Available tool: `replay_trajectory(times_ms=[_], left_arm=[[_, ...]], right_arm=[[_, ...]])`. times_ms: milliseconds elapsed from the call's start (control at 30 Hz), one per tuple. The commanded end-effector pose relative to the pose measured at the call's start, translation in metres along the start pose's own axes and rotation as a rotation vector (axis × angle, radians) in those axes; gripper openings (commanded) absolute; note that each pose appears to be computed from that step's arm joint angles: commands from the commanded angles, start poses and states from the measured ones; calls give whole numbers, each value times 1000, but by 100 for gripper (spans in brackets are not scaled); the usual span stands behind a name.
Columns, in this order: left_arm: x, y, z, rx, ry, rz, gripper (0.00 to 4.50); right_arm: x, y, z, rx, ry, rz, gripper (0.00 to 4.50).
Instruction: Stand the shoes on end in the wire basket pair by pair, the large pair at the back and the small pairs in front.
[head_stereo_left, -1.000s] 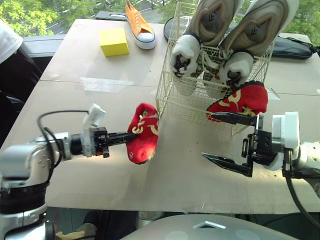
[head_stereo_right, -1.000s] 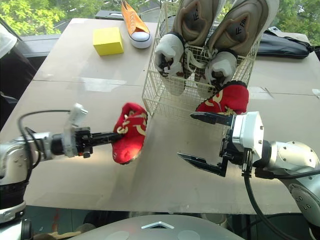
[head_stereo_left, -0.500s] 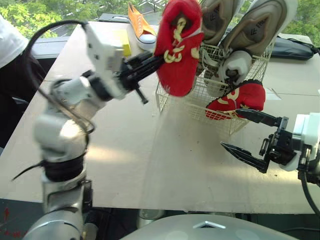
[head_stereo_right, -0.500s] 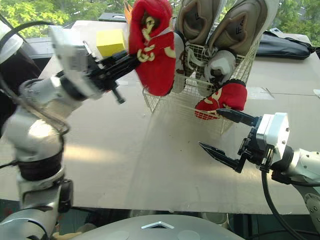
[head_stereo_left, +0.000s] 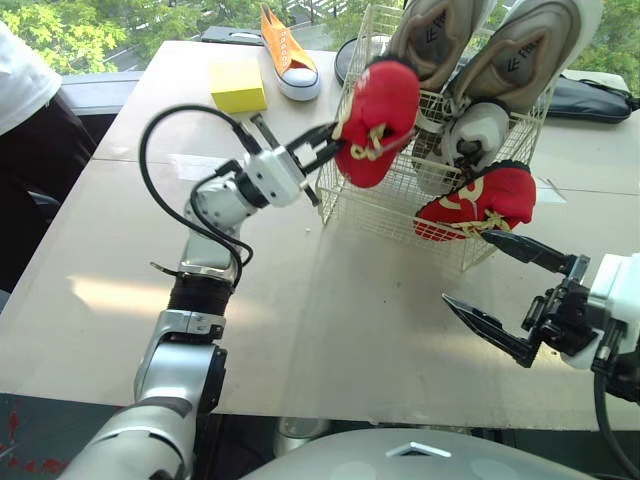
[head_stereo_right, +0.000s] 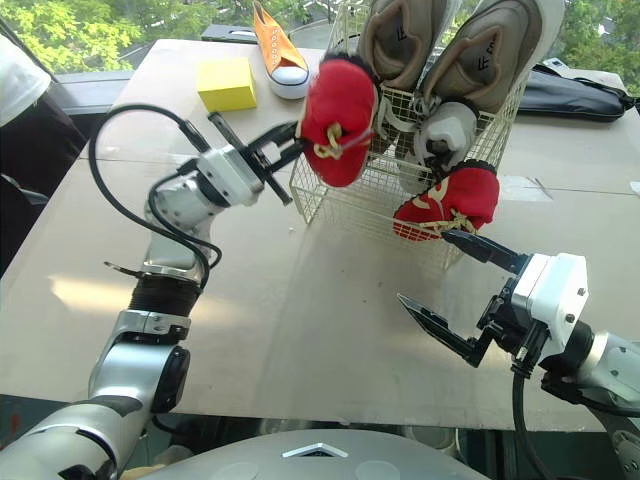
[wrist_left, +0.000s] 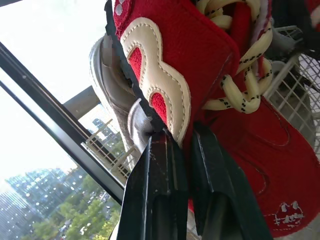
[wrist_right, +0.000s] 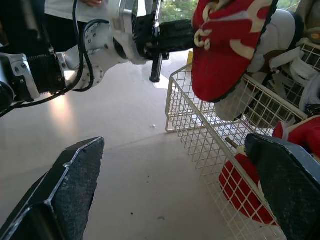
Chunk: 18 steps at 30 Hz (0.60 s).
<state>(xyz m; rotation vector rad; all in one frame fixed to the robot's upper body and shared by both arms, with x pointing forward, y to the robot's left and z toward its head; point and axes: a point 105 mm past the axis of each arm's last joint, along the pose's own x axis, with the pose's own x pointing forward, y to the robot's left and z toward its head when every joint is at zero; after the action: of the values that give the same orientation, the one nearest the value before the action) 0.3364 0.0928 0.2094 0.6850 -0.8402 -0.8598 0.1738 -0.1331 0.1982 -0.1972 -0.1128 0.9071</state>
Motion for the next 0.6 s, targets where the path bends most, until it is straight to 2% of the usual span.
replay_trajectory(times_ms=[33, 167, 233, 267, 333, 433, 500, 600], left_arm=[[-4, -25, -16, -7, 38, -57, 1], [-19, -35, -31, -79, 113, -83, 1], [-29, -37, -36, -139, 145, -96, 101], [-35, -38, -37, -158, 162, -102, 123], [-46, -35, -39, -226, 200, -80, 232], [-61, -31, -30, -361, 231, -63, 346], [-68, -32, -17, -472, 241, -67, 441], [-77, -31, 7, -653, 279, -78, 447]], right_arm=[[-1, 5, 12, -54, -38, -1, 450], [-3, 4, 11, -52, -29, -8, 450], [-5, 4, 11, -51, -23, -14, 450], [-6, 2, 10, -51, -16, -18, 450], [-8, 0, 7, -48, -2, -20, 450], [-14, -4, 3, -53, 28, -18, 450], [-20, -4, -1, -45, 57, -2, 450], [-34, -7, -9, -33, 123, 15, 450]])
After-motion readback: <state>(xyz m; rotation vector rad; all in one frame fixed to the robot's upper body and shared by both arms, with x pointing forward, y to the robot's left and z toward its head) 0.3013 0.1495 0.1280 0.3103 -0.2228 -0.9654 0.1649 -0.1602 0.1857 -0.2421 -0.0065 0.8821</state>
